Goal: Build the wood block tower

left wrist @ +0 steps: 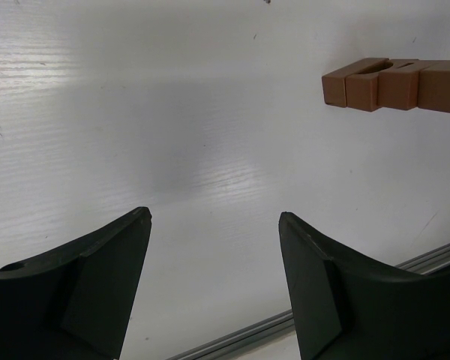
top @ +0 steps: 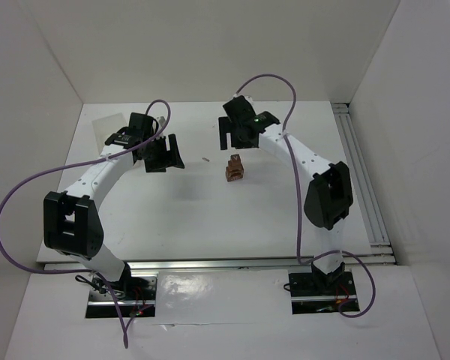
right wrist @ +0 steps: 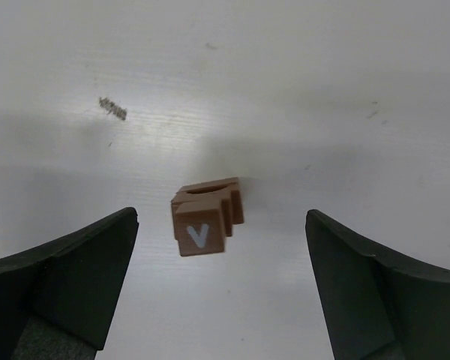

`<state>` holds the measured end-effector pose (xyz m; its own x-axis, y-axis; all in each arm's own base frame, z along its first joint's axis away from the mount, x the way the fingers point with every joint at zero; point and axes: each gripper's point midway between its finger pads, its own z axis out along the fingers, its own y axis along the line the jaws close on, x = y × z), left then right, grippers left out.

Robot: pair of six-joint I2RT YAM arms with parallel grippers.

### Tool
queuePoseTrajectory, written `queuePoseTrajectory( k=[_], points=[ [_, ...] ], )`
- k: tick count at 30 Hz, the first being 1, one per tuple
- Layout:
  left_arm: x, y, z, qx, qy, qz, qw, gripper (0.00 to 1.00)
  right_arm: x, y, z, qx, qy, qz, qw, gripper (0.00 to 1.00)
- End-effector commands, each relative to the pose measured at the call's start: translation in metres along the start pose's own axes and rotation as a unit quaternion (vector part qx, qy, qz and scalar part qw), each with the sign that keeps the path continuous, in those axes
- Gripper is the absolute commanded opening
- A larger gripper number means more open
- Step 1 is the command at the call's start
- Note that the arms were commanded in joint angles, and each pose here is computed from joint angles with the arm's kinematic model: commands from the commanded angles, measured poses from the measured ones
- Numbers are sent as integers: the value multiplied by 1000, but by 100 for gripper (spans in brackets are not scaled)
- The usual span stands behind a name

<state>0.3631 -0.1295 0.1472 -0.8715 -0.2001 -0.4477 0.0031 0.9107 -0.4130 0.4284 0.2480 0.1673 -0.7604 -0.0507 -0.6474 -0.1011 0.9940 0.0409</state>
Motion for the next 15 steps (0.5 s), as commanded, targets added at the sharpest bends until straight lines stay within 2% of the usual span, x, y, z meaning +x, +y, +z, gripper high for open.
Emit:
queuePoseTrajectory(
  k=[1,2,3,6,7,12,14,15],
  points=[
    [-8,-11,-13,13,-21,5,1000,81,-70,-30,-76,45,-162,71,983,100],
    [-10,-12,-17,15,-26,7,1000,81,-56,-47,-72,71,-161,78,981,100],
    [-10,-12,-17,15,-26,7,1000,81,-66,-70,-97,99,-200,114,968,100],
    [-12,-15,-24,19,-35,10,999,81,-38,-112,-99,150,-204,146,956,100],
    [-12,-15,-24,19,-35,10,999,81,-35,-126,-115,161,-220,164,948,100],
    [-13,-19,-34,23,-45,13,999,82,30,-188,-112,233,-182,187,937,100],
    [-14,-20,-38,25,-50,14,998,82,43,-200,-121,241,-180,197,933,100],
    [-14,-20,-38,25,-50,14,998,82,57,-207,-118,252,-166,194,934,97]
  ],
)
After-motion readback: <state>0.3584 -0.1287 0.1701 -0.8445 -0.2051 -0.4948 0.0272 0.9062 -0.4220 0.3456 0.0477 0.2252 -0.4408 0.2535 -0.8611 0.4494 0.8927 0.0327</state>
